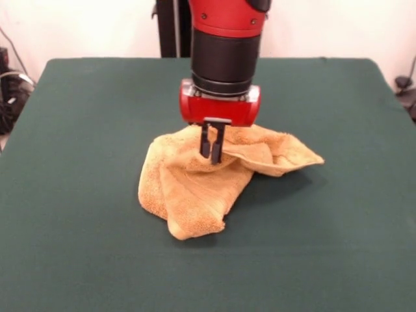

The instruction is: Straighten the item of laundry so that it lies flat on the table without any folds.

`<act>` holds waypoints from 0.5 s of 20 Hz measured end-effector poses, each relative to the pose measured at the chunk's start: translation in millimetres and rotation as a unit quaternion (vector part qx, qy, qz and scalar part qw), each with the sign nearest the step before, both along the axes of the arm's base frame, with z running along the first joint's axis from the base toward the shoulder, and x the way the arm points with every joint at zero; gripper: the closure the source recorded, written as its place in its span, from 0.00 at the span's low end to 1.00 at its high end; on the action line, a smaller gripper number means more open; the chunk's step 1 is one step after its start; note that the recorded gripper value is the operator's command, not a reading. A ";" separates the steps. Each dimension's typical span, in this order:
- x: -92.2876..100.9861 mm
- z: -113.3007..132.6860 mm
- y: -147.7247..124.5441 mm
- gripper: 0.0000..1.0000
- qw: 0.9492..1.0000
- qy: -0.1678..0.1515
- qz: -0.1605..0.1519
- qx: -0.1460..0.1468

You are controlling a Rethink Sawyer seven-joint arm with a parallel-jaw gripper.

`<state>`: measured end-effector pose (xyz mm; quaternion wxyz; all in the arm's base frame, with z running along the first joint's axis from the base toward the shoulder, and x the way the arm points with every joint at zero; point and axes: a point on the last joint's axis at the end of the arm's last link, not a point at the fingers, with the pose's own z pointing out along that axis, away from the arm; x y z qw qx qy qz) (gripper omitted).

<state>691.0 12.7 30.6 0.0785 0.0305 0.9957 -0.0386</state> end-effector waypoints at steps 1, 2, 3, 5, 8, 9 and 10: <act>0.0 0.0 -1.0 1.00 1.000 0.000 -0.001 0.000; 0.1 0.1 -4.4 1.00 1.000 0.000 -0.003 0.000; 0.3 0.5 -6.2 1.00 1.000 0.000 -0.004 0.000; 0.5 2.7 -9.0 1.00 1.000 -0.001 -0.007 0.001; 0.7 19.0 -11.4 1.00 1.000 -0.006 -0.014 0.007; 0.8 29.5 -12.9 1.00 1.000 -0.005 -0.020 0.011; 1.1 37.9 -14.3 1.00 1.000 -0.004 -0.025 0.014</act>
